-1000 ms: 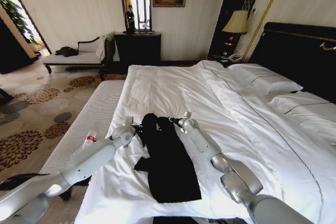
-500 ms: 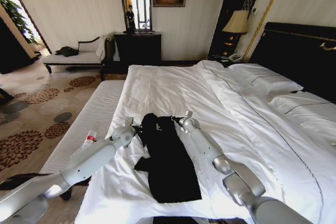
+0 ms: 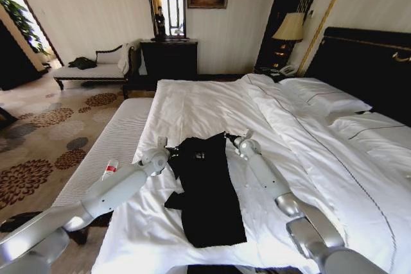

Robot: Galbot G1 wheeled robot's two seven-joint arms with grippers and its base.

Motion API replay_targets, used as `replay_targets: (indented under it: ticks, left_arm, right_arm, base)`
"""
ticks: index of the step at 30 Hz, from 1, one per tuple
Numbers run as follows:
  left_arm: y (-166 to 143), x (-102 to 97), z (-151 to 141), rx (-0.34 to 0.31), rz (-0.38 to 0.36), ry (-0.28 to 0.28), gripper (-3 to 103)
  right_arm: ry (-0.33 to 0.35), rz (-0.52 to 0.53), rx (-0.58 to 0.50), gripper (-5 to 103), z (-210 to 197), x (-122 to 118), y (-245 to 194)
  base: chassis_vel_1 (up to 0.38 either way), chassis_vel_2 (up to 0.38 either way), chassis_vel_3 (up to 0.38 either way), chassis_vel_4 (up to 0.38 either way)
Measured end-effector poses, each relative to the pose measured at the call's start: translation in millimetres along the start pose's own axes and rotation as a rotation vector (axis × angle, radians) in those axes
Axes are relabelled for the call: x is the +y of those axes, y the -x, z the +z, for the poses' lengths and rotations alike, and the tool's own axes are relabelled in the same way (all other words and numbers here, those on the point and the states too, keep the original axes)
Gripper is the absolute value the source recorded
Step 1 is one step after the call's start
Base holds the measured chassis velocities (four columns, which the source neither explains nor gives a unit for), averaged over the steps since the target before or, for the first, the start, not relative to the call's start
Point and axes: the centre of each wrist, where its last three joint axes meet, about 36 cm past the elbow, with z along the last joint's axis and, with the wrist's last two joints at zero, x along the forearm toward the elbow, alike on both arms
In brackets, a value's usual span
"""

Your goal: Fold the clothes on the bed.

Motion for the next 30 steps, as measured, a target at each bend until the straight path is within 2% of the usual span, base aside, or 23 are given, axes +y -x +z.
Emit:
replay_targets:
  ticks: [2, 4, 5, 8, 13, 19, 21, 23, 25, 30]
  left_arm:
    - [3.2, -2.4, -4.6, -0.004, 0.002, -0.001, 1]
    - [12.0, -7.5, -17.2, -0.012, 0.007, -0.002, 1]
    - [12.0, -7.5, -17.2, -0.012, 0.007, -0.002, 1]
    - [29.3, -13.0, -31.8, -0.011, 0.005, -0.003, 1]
    - [52.5, -11.9, -52.4, -0.014, -0.025, -0.018, 1]
    - [71.6, -16.1, -67.8, -0.022, -0.048, -0.023, 1]
    - [91.1, -37.4, -79.6, -0.030, -0.039, -0.018, 1]
    - [96.0, -43.7, -82.2, -0.031, -0.036, -0.016, 1]
    - [117.1, -68.7, -96.3, -0.047, -0.035, 0.002, 1]
    - [137.6, -83.0, -112.0, -0.056, -0.057, 0.016, 1]
  right_arm:
    - [0.004, 0.009, -0.011, 0, -4.6, -4.8, -3.1]
    - [0.003, 0.046, -0.048, 0, -20.4, -26.4, -16.2]
    - [0.003, 0.046, -0.048, 0, -20.4, -26.4, -16.2]
    - [-0.007, 0.092, -0.092, 0, -38.0, -54.0, -32.8]
    - [-0.017, 0.127, -0.118, 0, -39.4, -71.0, -37.7]
    - [-0.016, 0.134, -0.114, 0, -26.2, -73.1, -31.4]
    - [-0.017, 0.144, -0.113, 0, -17.6, -78.1, -27.9]
    - [-0.013, 0.147, -0.115, 0, -16.0, -79.3, -26.9]
    - [0.011, 0.155, -0.124, 0, -11.6, -83.6, -24.0]
    - [0.024, 0.160, -0.132, 0, -7.1, -87.8, -20.8]
  base:
    - [0.000, 0.000, 0.000, 0.000]
    - [0.000, 0.000, 0.000, 0.000]
    - [0.000, 0.000, 0.000, 0.000]
    - [0.000, 0.000, 0.000, 0.000]
    - [0.000, 0.000, 0.000, 0.000]
    - [0.000, 0.000, 0.000, 0.000]
    - [0.000, 0.000, 0.000, 0.000]
    - [0.000, 0.000, 0.000, 0.000]
    - [0.000, 0.000, 0.000, 0.000]
    - [0.000, 0.000, 0.000, 0.000]
